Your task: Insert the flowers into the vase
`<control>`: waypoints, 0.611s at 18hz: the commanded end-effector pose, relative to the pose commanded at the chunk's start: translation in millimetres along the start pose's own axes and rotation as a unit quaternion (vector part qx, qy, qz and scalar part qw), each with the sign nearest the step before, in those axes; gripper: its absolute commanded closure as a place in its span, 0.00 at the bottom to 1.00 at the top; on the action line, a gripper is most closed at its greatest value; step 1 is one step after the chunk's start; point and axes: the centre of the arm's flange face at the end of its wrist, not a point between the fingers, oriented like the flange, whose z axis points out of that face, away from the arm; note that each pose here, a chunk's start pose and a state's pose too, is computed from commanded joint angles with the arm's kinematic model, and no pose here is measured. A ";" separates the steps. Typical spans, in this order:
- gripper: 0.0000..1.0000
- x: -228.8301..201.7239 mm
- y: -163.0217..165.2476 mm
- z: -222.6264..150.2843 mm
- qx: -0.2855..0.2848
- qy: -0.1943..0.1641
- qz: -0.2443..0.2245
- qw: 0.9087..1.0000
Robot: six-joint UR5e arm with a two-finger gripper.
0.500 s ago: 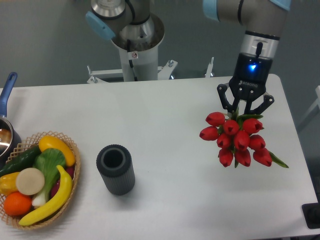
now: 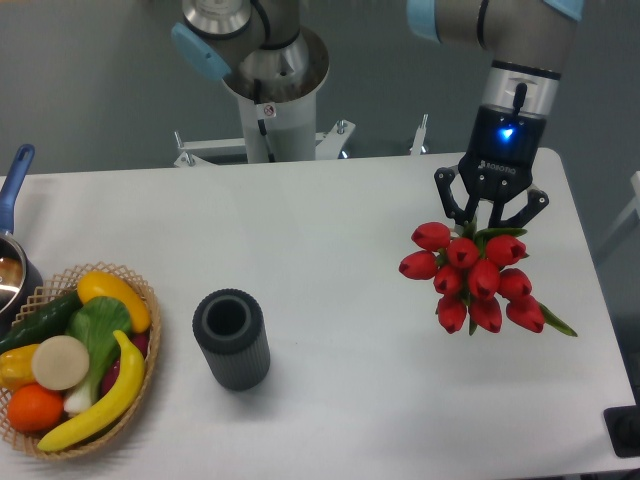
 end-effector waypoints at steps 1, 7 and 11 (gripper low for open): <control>0.72 0.8 -0.6 1.7 0.000 0.002 0.000 1.000; 0.72 7.4 -5.7 10.8 0.002 0.011 0.004 1.000; 0.71 22.6 -29.3 10.9 0.065 0.032 0.025 0.997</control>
